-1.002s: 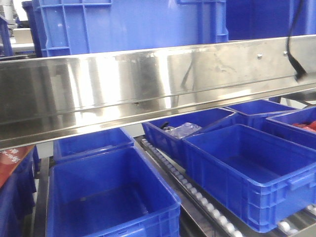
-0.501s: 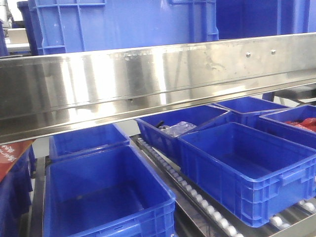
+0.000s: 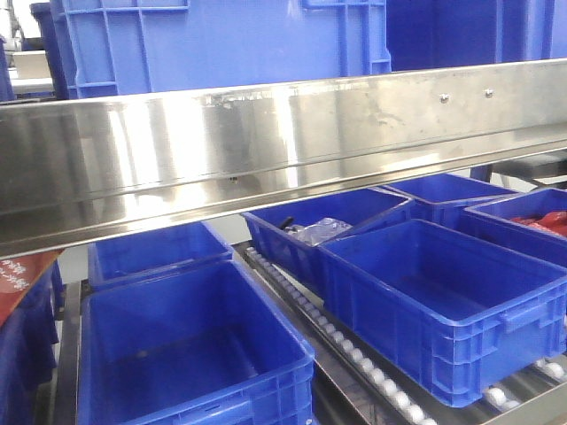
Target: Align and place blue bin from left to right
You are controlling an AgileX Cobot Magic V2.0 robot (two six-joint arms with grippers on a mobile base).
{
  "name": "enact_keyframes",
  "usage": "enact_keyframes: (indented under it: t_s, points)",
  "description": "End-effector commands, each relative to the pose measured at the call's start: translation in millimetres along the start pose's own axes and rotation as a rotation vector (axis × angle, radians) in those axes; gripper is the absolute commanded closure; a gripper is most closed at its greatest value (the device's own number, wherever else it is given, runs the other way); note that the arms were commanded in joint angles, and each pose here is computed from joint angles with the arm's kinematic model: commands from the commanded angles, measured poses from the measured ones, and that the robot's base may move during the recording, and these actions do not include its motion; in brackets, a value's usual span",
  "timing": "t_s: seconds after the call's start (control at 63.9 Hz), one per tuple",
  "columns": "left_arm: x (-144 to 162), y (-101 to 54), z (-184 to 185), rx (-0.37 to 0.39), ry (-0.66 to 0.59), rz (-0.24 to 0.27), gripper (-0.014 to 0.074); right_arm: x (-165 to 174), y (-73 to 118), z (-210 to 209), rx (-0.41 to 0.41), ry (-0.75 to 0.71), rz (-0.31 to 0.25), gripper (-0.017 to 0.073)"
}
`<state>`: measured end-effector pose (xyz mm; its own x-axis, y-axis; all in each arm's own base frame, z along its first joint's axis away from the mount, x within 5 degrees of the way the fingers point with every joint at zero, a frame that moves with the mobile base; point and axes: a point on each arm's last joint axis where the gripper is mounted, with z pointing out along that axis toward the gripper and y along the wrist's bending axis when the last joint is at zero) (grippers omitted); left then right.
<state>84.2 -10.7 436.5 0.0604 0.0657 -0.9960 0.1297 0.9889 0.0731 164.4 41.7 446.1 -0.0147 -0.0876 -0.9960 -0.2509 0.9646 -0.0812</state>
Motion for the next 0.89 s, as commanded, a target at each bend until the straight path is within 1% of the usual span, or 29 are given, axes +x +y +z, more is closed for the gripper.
enact_keyframes:
  t_s: [0.0,0.11,0.235,0.391,0.47,0.877]
  points:
    - [13,-1.2,-12,0.013,-0.045,0.005,0.0589,8,-0.1,-15,0.010,-0.032,-0.015,0.0638]
    - [39,-2.4,-24,0.018,-0.040,0.003,0.0589,25,1.5,-37,0.011,-0.038,-0.015,0.0638]
    - [64,-3.1,-36,0.019,-0.030,0.004,0.0589,54,4.1,-56,0.010,-0.023,-0.015,0.0638]
    - [87,-4.3,-43,0.022,-0.011,0.002,0.0589,91,7.2,-75,0.010,-0.024,-0.015,0.0638]
    - [95,-4.9,-42,0.023,0.003,0.003,0.0589,101,8.1,-79,0.011,-0.030,-0.015,0.0638]
    - [97,-4.9,-42,0.022,0.019,0.002,0.0589,104,8.3,-82,0.012,-0.041,-0.015,0.0638]
